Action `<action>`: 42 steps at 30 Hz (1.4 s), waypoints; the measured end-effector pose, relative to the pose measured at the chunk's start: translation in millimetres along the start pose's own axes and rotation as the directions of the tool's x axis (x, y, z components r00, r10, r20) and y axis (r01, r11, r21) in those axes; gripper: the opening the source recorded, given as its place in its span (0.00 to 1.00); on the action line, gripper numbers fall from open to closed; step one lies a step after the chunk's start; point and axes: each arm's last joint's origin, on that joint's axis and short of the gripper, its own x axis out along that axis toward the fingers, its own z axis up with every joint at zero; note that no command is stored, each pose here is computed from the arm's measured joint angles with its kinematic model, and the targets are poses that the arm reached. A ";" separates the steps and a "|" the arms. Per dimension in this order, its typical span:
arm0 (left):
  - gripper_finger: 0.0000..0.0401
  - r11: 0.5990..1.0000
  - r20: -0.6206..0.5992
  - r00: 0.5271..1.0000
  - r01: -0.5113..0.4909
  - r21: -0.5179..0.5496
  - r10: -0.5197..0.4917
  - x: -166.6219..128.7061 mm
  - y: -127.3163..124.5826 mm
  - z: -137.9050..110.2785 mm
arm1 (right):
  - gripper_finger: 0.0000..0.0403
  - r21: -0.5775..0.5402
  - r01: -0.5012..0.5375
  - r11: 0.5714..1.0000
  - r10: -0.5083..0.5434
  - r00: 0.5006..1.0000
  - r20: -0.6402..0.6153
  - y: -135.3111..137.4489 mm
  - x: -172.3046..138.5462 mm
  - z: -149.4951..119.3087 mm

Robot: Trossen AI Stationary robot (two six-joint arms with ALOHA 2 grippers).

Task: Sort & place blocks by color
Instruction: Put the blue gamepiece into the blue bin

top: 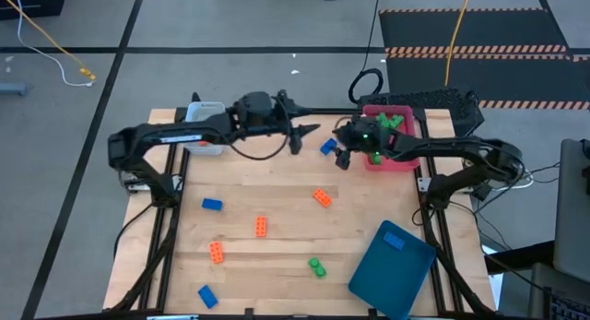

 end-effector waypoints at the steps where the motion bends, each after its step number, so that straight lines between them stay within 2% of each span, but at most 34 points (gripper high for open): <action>1: 0.56 1.000 -0.022 1.000 -0.008 0.011 0.008 -6.2 2.0 1.3 | 0.65 -0.032 0.020 0.999 -0.021 0.999 -0.031 2.4 4.9 1.7; 5: 0.56 0.996 -0.087 0.996 -0.029 0.079 0.036 -29.1 2.3 8.5 | 0.65 -0.211 0.043 0.977 -0.092 0.970 -0.225 10.1 13.2 15.9; 8: 0.56 0.991 -0.170 0.983 -0.053 0.126 0.074 -40.5 -0.2 6.0 | 0.65 -0.298 -0.010 0.954 -0.102 0.928 -0.358 11.2 16.7 26.9; 13: 0.56 0.972 -0.211 0.964 -0.120 0.203 0.163 -53.0 2.7 7.7 | 0.65 -0.417 -0.104 0.903 -0.114 0.878 -0.464 13.9 29.7 41.4; 16: 0.56 0.961 -0.216 0.954 -0.157 0.226 0.207 -56.8 6.7 8.4 | 0.65 -0.458 -0.204 0.865 -0.094 0.832 -0.547 22.8 40.6 42.4; 19: 0.56 0.959 -0.239 0.945 -0.172 0.225 0.225 -63.5 11.2 8.5 | 0.65 -0.457 -0.298 0.838 -0.081 0.760 -0.645 32.0 51.0 37.0; 22: 0.56 0.956 -0.256 0.936 -0.185 0.227 0.242 -64.9 14.1 7.2 | 0.65 -0.443 -0.354 0.824 -0.082 0.699 -0.711 36.3 60.0 30.0; 24: 0.56 0.952 -0.272 0.926 -0.201 0.230 0.261 -64.8 17.4 5.1 | 0.65 -0.438 -0.372 0.818 -0.083 0.679 -0.730 37.7 65.3 25.6; 27: 0.56 0.945 -0.267 0.918 -0.234 0.229 0.292 -65.9 23.9 5.5 | 0.65 -0.448 -0.372 0.813 -0.083 0.687 -0.722 36.6 70.6 24.1; 33: 0.56 0.941 -0.251 0.916 -0.266 0.208 0.314 -66.4 30.4 6.8 | 0.65 -0.465 -0.314 0.828 -0.084 0.750 -0.656 25.5 79.0 29.8; 38: 0.56 0.939 -0.222 0.923 -0.268 0.216 0.314 -65.6 29.8 9.7 | 0.65 -0.339 -0.314 0.887 0.030 0.771 -0.636 13.0 85.6 28.0; 42: 0.56 0.940 -0.223 0.924 -0.264 0.217 0.311 -65.6 29.5 9.6 | 0.65 -0.273 -0.274 0.922 0.039 0.769 -0.639 0.8 86.4 25.6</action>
